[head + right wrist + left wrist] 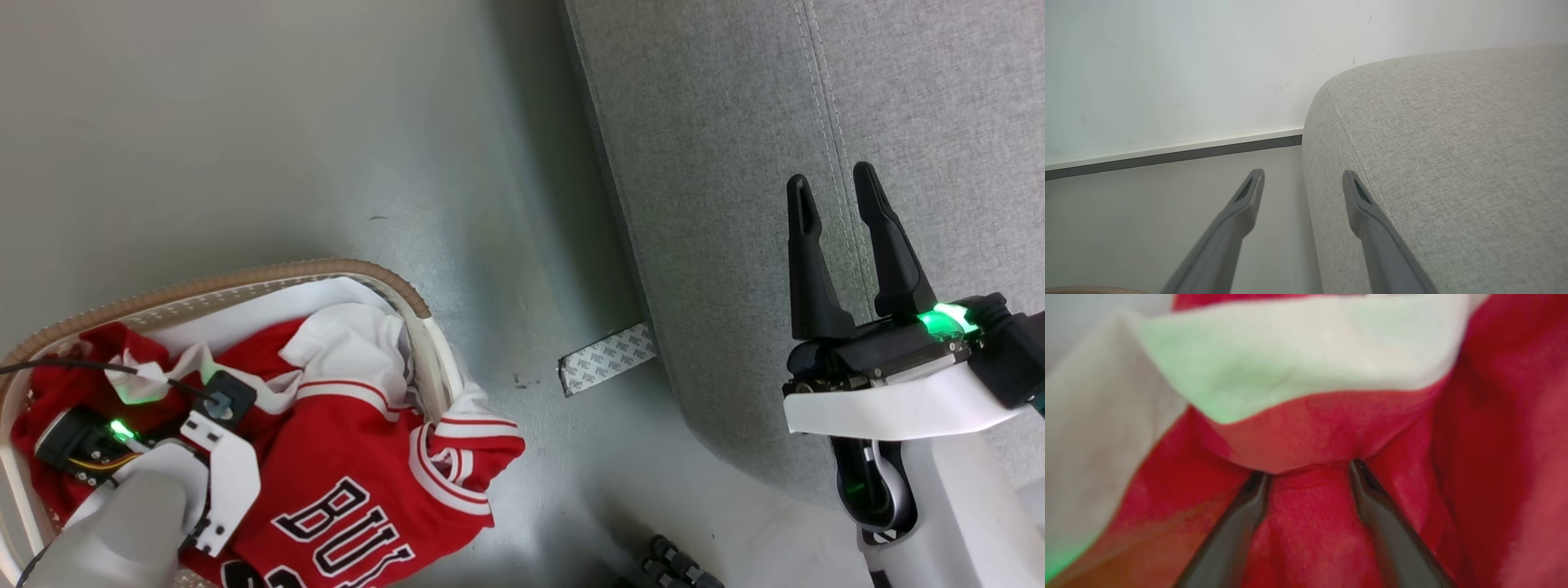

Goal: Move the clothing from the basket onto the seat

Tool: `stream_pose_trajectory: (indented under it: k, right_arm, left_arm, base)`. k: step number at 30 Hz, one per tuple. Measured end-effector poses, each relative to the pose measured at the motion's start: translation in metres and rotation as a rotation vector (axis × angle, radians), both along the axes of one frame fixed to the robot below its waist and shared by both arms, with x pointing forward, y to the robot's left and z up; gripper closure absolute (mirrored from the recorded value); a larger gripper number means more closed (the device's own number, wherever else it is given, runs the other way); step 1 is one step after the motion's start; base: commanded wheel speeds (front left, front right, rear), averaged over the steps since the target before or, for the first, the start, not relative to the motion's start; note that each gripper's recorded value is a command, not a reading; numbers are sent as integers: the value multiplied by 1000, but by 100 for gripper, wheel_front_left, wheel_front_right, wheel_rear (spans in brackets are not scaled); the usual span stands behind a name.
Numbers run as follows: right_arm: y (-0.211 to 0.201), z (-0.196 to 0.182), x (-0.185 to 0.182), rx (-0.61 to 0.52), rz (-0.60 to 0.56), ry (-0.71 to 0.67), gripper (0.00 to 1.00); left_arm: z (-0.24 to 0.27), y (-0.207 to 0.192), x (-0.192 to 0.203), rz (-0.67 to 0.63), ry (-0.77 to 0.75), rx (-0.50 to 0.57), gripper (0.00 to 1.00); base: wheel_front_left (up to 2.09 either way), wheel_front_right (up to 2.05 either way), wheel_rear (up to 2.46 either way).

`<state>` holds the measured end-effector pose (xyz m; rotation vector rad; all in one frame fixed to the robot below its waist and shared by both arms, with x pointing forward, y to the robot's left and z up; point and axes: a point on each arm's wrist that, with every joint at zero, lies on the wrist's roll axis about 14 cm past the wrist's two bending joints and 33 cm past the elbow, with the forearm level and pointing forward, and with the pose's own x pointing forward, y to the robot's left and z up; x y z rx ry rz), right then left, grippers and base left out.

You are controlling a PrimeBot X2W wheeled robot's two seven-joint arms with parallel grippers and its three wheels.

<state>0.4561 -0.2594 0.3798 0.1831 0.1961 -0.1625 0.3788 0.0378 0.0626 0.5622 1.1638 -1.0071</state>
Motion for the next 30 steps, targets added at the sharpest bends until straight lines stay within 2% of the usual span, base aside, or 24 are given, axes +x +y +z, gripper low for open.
stream_pose_trajectory:
  k: [1,2,3,12,22,30]
  right_arm:
    - [0,0,1,1,1,-2,0]
    - [0,1,1,1,2,-4,0]
    - [0,1,2,2,2,-4,0]
    - [4,23,7,-11,18,-62,0]
    - [20,69,6,-32,64,-172,0]
    - [45,99,-5,-20,122,-241,0]
  left_arm:
    - [0,0,0,3,1,0,56]
    - [1,0,0,7,3,-2,81]
    - [2,-1,-1,10,7,-4,100]
    - [33,-16,8,61,-47,-83,100]
    - [108,-38,23,196,-190,-247,100]
    - [172,-27,35,341,-322,-327,100]
  base:
    - [0,0,0]
    - [0,0,0]
    - [0,0,0]
    - [0,0,0]
    - [0,0,0]
    - [0,0,0]
